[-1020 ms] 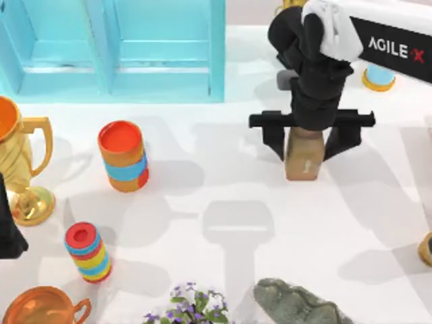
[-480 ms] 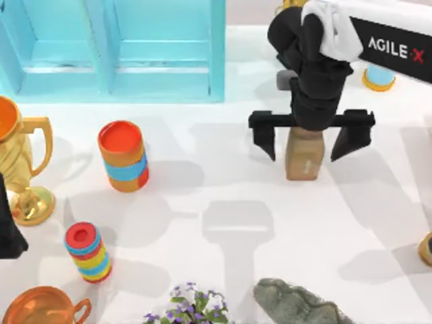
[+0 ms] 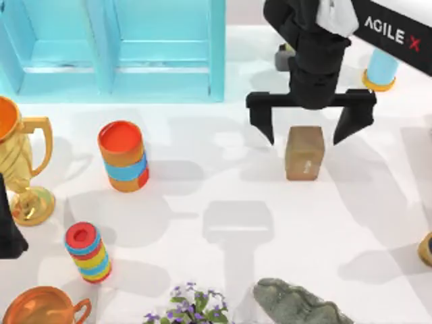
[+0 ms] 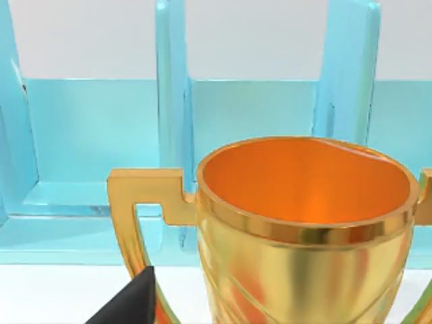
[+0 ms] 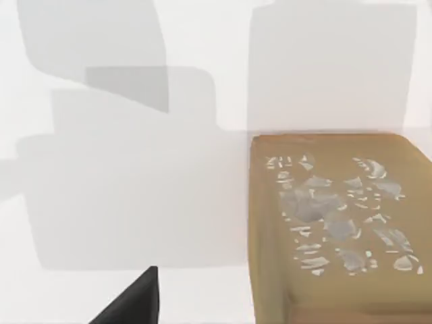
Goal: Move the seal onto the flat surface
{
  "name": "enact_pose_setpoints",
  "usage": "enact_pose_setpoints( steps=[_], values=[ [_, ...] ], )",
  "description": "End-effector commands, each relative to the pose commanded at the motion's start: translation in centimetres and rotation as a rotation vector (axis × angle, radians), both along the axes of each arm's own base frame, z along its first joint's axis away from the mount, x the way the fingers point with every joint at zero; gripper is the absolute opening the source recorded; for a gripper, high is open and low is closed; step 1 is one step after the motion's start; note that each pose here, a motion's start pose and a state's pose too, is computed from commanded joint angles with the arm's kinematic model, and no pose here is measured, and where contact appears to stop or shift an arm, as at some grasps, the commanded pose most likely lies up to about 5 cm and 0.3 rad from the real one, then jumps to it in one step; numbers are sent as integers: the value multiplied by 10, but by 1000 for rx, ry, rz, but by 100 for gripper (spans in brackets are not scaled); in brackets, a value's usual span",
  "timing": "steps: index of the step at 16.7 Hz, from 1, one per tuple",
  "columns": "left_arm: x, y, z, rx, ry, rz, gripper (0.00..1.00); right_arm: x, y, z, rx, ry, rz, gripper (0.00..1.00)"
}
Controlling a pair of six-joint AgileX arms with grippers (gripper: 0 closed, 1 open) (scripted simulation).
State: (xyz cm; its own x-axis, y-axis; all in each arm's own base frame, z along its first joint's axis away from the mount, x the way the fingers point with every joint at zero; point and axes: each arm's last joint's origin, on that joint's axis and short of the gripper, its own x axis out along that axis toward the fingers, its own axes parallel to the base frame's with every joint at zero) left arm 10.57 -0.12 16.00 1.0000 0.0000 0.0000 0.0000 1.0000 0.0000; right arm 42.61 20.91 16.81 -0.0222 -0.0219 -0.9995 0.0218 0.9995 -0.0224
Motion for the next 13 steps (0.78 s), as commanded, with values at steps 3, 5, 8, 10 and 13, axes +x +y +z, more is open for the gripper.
enact_pose_setpoints(
  steps=[3,5,8,10,13],
  values=[
    [0,0,0,0,0,0,100,5,4,37,10,-10,2,100],
    [0,0,0,0,0,0,100,4,4,63,20,-19,4,100],
    [0,0,0,0,0,0,100,-5,-1,96,28,-28,6,100],
    [0,0,0,0,0,0,100,-11,-5,110,25,-28,7,100],
    [0,0,0,0,0,0,100,-15,-8,117,23,-27,7,100]
  ],
)
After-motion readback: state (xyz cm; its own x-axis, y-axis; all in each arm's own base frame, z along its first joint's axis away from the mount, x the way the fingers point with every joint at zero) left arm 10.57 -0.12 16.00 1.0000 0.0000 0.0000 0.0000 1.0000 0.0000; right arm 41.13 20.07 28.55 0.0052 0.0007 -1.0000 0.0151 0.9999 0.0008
